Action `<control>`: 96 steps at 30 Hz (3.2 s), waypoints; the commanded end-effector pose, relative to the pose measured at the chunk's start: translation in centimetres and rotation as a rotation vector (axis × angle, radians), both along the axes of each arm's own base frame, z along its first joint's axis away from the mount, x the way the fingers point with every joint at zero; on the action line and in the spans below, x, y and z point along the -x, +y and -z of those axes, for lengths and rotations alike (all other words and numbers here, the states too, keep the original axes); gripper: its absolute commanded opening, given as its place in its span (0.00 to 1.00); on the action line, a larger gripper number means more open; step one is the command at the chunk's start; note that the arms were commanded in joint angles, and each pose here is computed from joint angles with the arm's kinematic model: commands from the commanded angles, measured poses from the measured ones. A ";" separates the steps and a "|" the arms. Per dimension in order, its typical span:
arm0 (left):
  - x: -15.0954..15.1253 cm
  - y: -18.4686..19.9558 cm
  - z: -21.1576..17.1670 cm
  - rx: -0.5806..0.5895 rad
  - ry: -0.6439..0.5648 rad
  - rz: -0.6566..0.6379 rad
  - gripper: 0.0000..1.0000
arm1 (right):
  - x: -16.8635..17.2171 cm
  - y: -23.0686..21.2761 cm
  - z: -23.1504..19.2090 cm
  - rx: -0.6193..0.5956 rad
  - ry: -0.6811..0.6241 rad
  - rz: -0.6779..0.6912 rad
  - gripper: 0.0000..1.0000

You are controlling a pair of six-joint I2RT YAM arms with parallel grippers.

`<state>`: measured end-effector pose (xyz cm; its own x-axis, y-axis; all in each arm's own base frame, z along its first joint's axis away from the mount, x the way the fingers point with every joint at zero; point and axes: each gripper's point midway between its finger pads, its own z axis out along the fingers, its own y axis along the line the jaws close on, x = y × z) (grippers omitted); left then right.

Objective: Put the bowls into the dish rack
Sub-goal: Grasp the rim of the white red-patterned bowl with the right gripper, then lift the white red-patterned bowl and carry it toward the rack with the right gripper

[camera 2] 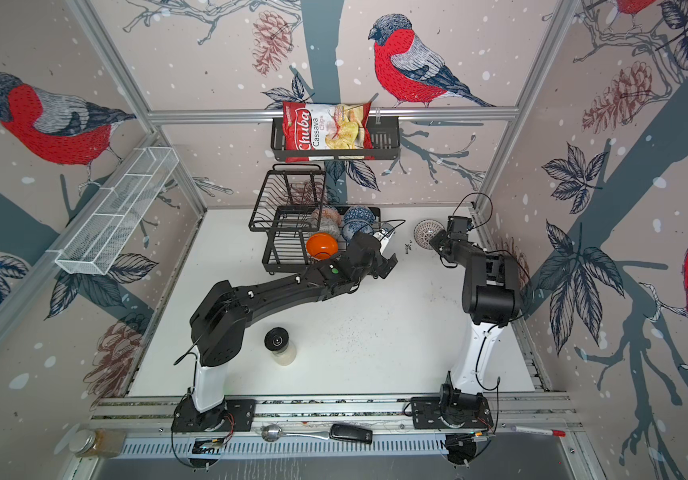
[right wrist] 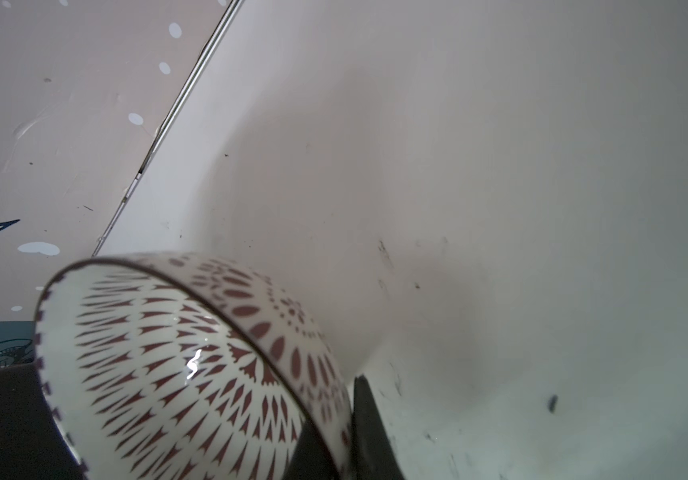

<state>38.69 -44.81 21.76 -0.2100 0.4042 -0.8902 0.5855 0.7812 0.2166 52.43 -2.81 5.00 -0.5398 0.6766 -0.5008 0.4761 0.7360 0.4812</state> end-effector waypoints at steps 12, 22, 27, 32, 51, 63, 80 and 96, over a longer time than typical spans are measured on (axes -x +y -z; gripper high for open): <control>1.8 1.4 -1.8 0.222 0.231 -0.123 0.98 | 5.4 4.4 -7.9 0.060 -0.166 -0.058 0.04; 3.5 2.2 -2.9 0.531 0.419 -0.118 0.98 | 11.5 9.4 -12.3 0.050 -0.281 -0.105 0.03; 4.2 2.1 -2.7 0.603 0.475 -0.104 0.98 | 14.6 11.4 -14.3 0.026 -0.344 -0.129 0.02; 4.4 2.0 -2.2 0.674 0.497 -0.114 0.97 | 16.6 13.0 -16.0 0.011 -0.410 -0.152 0.01; 4.0 2.0 -2.6 0.782 0.417 -0.155 0.60 | 18.6 15.0 -17.1 0.005 -0.432 -0.203 0.01; 3.6 1.1 -2.0 0.814 0.424 -0.154 0.35 | 19.5 15.2 -17.5 0.005 -0.472 -0.121 0.02; 4.6 -0.7 -0.5 0.806 0.480 -0.100 0.22 | 20.2 14.2 -17.8 -0.037 -0.538 -0.026 0.03; 4.5 -0.2 -0.6 0.810 0.457 -0.116 0.00 | 19.9 15.2 -18.3 -0.046 -0.541 -0.062 0.22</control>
